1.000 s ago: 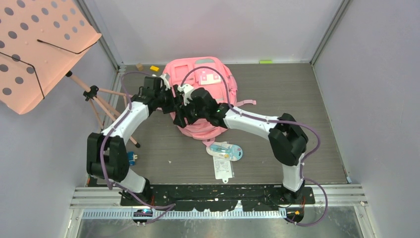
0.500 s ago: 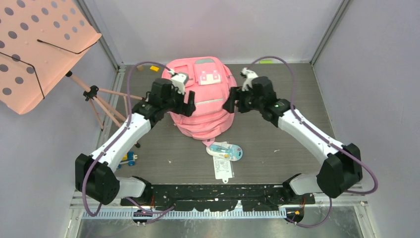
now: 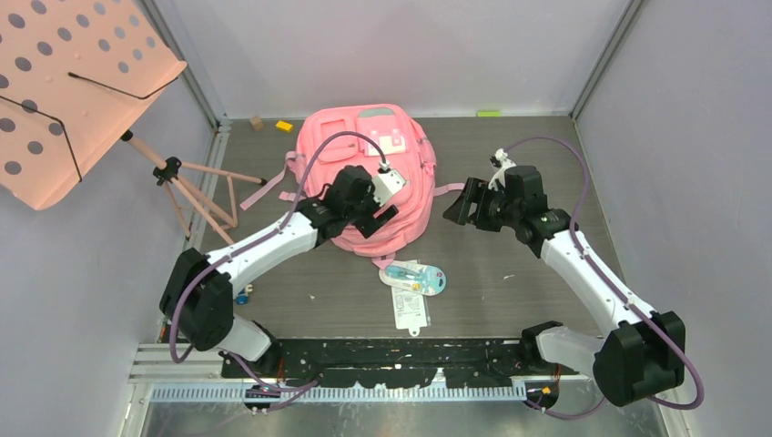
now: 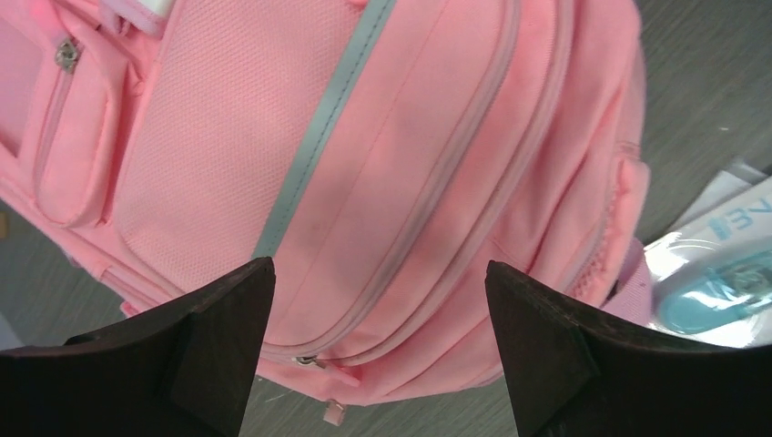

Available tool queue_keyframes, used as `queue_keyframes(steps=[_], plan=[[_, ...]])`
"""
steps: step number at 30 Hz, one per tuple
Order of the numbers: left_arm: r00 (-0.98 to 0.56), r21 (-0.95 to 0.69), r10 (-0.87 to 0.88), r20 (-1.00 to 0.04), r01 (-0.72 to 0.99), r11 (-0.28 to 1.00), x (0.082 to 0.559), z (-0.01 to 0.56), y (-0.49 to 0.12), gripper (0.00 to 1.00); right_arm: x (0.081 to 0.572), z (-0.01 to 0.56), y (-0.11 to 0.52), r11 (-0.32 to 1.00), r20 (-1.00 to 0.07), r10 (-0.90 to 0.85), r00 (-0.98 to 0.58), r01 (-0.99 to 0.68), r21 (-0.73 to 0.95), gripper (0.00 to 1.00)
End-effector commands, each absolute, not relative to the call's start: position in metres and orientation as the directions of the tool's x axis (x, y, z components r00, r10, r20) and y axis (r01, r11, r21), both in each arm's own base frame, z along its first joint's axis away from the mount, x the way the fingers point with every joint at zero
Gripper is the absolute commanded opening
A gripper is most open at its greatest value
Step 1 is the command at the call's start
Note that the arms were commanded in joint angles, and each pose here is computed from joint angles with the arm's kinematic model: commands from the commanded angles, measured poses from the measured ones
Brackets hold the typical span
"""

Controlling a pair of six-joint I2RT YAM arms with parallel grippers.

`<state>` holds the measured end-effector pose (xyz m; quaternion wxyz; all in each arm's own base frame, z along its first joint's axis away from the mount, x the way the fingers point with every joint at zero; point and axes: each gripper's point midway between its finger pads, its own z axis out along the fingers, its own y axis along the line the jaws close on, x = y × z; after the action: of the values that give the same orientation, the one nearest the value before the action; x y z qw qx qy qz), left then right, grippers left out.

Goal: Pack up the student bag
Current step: Unzip the student bag at the center of the board.

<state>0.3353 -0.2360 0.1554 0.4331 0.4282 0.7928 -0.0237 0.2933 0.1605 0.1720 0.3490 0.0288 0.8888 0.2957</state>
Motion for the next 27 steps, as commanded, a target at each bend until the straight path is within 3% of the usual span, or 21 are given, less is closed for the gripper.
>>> queue_keyframes(steps=[1,13,19,27], plan=[[-0.175,0.480,0.680,-0.712,0.585,0.653,0.365,0.180,-0.235,0.89,0.292,0.186,0.169,0.780,-0.606,0.293,-0.740,-0.181,0.599,0.76],[-0.227,0.498,0.689,-0.688,0.542,0.677,0.379,0.160,-0.233,0.92,0.291,0.186,0.172,0.764,-0.594,0.302,-0.746,-0.183,0.619,0.76],[-0.290,0.547,0.674,-0.680,0.411,0.729,0.395,0.163,-0.218,0.92,0.288,0.186,0.173,0.759,-0.590,0.306,-0.747,-0.182,0.625,0.76],[-0.259,0.565,0.634,-0.729,0.297,0.770,0.405,0.189,-0.210,0.93,0.285,0.185,0.173,0.755,-0.584,0.311,-0.750,-0.178,0.631,0.76]])
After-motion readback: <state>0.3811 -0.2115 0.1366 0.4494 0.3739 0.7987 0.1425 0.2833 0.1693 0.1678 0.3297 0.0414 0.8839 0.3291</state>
